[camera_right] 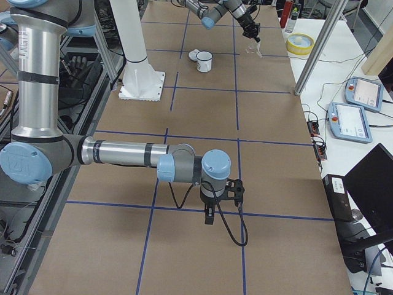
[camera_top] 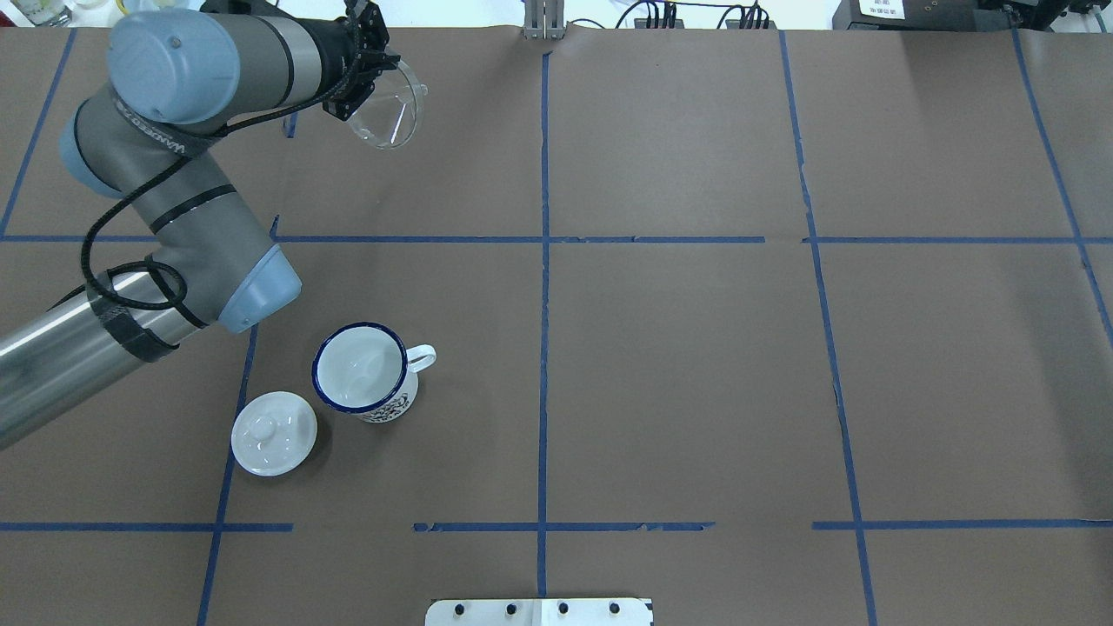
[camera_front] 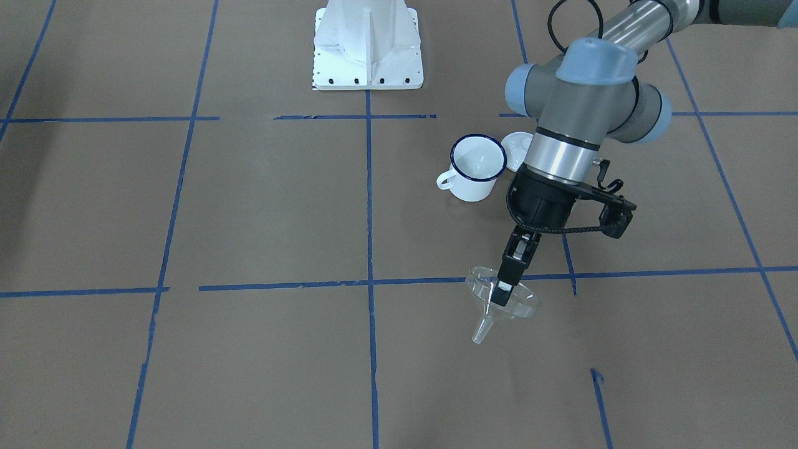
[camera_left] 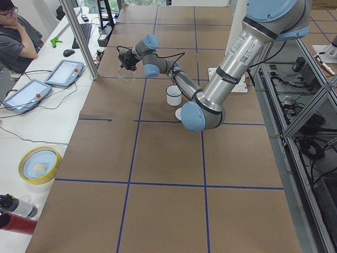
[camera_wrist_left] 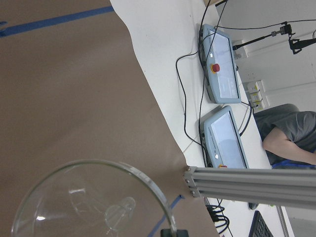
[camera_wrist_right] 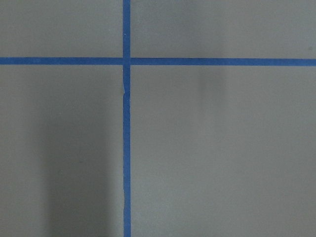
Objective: Place funnel on cup
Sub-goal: 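Carry the funnel over the open white mug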
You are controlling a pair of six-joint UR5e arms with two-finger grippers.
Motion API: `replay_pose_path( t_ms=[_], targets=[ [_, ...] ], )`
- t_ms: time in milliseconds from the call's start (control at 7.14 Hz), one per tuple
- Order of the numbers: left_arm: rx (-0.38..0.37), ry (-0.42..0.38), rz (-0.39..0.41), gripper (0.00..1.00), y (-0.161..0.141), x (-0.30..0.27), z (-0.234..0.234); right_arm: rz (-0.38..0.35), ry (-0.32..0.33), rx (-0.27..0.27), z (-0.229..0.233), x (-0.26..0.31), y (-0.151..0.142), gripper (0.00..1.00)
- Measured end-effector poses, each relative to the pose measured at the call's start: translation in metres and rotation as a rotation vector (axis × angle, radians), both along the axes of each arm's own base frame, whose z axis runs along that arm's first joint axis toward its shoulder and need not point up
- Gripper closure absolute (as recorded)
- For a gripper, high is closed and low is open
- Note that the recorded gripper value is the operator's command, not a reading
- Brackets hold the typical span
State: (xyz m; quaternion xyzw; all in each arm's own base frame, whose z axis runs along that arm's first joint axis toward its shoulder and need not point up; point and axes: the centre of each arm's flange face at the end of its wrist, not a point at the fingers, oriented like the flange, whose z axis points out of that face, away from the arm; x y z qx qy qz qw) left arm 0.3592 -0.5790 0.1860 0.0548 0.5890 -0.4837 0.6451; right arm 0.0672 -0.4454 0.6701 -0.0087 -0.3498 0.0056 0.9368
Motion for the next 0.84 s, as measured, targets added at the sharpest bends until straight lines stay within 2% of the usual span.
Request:
replay_pose_path(
  t_ms=[420,840],
  targets=[
    [-0.09,-0.119,0.188,1.0,0.083,-0.046,-0.058,0.0,0.0,0.0,0.0,0.0,0.0,0.0],
    [-0.099,-0.338,0.497,1.0,0.164,-0.047,-0.061,0.0,0.0,0.0,0.0,0.0,0.0,0.0]
  ],
)
